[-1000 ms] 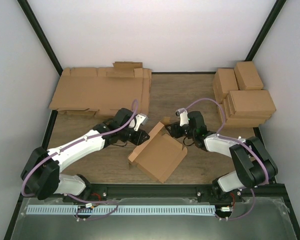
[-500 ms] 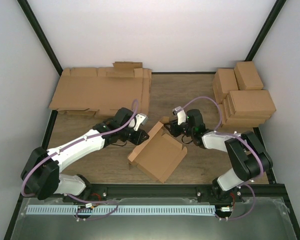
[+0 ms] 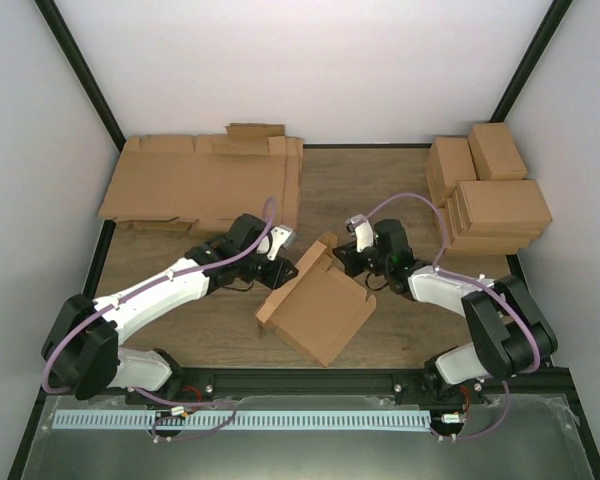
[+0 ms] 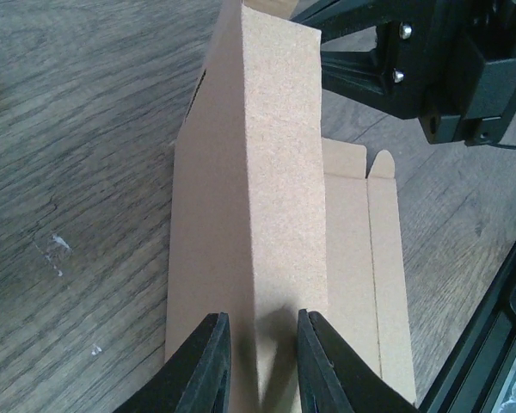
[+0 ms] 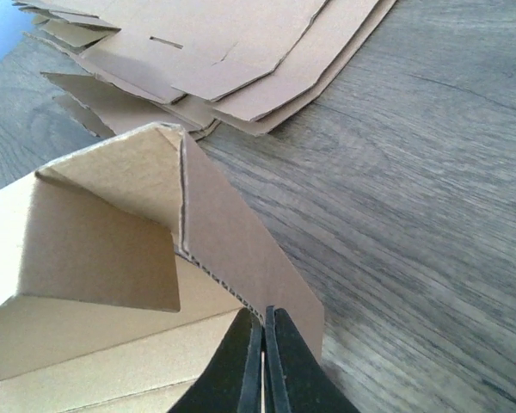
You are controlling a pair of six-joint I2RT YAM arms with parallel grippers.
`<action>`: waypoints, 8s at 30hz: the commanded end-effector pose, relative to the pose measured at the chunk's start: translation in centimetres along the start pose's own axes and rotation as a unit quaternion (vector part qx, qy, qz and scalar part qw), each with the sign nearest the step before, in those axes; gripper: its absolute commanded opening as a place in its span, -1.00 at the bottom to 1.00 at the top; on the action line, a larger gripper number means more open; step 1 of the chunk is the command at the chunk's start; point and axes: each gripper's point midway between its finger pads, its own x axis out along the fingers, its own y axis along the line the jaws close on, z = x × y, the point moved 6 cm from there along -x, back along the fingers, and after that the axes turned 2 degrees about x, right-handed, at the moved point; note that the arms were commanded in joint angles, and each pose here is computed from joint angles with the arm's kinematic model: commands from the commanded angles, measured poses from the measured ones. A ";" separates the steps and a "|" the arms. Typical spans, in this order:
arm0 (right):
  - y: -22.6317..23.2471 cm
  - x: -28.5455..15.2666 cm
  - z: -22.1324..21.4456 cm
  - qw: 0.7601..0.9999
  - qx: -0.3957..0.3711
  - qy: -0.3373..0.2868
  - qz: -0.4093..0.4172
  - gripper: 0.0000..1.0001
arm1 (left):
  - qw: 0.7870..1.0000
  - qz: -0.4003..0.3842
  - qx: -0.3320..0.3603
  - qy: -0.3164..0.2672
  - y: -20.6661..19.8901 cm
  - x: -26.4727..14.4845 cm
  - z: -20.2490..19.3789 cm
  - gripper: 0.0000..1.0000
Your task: Fold the paper box
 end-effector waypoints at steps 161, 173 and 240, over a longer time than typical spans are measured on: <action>0.3 2.5 0.7 0.988 -0.096 -0.095 0.075 -0.39 | 0.990 -0.084 0.047 0.106 -1.7 4.3 -0.2 -0.51; 0.2 3.6 1.1 0.985 -0.101 -0.106 0.087 -0.39 | 0.987 -0.102 0.041 0.114 -1.0 4.5 -0.2 -0.51; 0.5 4.7 0.3 0.991 -0.085 -0.105 0.016 -0.24 | 0.999 -0.003 -0.017 0.027 2.2 1.9 2.7 -0.02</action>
